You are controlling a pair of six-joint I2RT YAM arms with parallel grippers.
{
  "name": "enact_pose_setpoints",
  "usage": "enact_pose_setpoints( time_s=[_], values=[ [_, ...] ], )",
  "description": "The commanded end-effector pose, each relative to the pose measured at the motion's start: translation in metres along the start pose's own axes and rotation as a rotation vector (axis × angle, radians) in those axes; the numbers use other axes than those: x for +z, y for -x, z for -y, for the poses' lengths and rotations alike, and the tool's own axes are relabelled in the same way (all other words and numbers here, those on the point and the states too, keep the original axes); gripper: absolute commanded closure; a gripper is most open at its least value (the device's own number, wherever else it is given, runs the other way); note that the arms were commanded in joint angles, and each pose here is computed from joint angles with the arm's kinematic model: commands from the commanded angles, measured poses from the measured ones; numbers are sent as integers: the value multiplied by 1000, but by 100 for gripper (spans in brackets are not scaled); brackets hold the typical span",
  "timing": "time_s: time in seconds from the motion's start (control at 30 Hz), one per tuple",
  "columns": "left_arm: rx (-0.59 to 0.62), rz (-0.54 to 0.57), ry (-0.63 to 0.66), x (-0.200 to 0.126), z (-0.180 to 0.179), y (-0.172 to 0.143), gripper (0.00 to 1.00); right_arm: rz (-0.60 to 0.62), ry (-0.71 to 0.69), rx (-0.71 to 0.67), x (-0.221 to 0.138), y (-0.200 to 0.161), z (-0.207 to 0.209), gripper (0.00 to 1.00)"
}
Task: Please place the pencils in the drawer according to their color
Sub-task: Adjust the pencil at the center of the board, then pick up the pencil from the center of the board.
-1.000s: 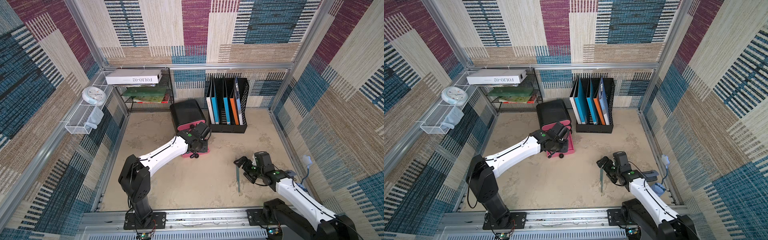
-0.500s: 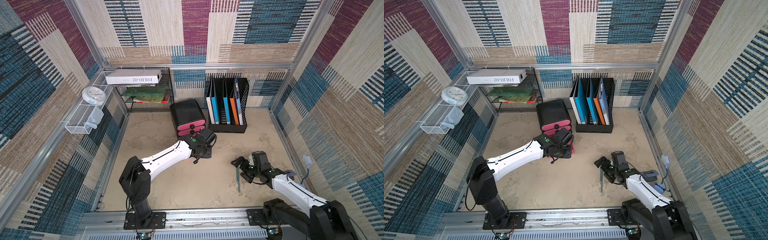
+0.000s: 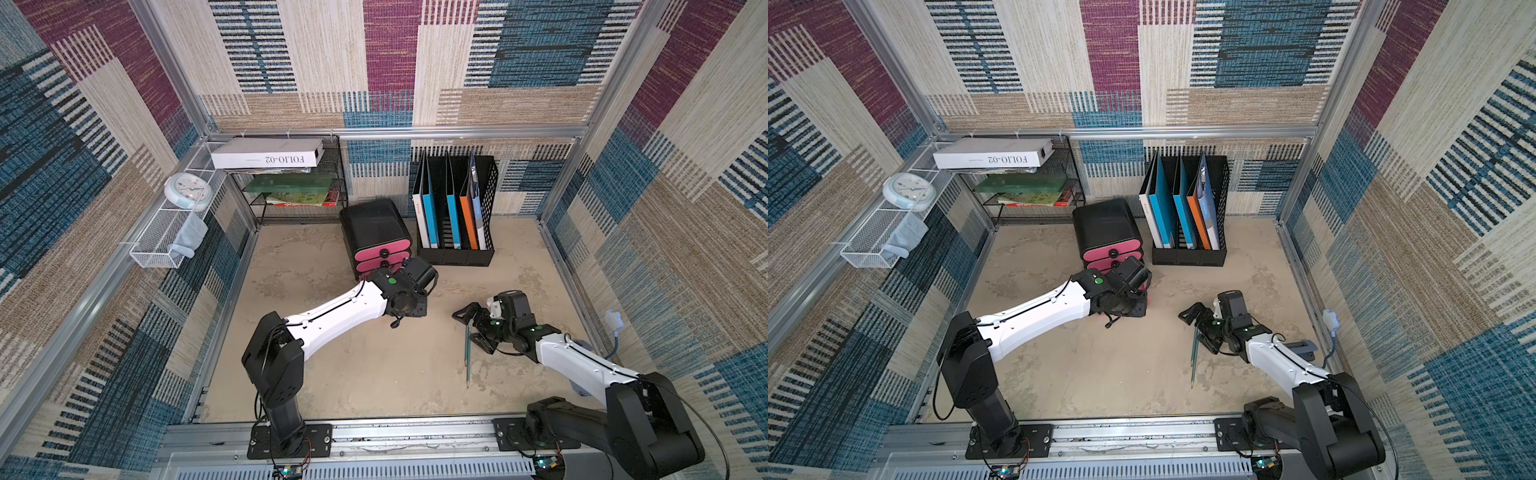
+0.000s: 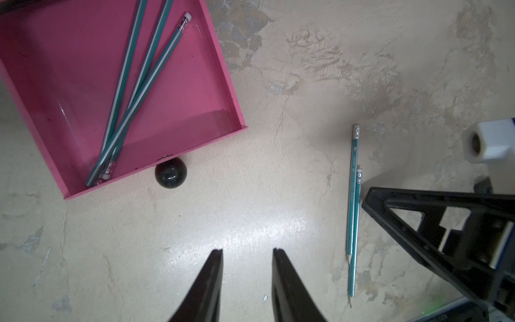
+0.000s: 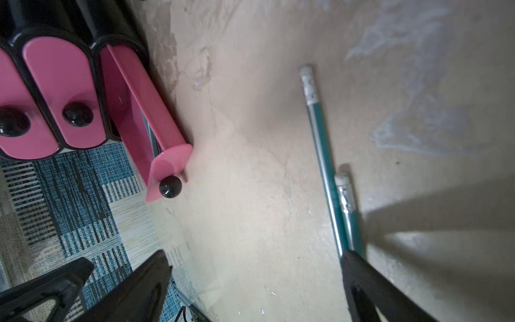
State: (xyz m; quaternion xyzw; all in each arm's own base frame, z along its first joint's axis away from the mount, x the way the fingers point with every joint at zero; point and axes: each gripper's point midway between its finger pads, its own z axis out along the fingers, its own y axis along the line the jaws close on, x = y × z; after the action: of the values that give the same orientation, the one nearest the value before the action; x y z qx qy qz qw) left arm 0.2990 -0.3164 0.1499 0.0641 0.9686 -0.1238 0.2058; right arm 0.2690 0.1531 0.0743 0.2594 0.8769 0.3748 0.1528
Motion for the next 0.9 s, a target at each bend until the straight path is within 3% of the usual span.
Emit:
enact_pose_setpoints(
  time_s=[0.0, 0.47, 0.87],
  values=[
    [13, 1, -7, 2, 7, 2, 66, 23, -1, -1, -7, 7, -11, 1],
    [156, -31, -51, 22, 65, -12, 66, 209, 48, 47, -63, 64, -36, 1],
    [265, -42, -52, 65, 119, -18, 66, 255, 64, 144, -87, 88, -8, 1]
  ],
)
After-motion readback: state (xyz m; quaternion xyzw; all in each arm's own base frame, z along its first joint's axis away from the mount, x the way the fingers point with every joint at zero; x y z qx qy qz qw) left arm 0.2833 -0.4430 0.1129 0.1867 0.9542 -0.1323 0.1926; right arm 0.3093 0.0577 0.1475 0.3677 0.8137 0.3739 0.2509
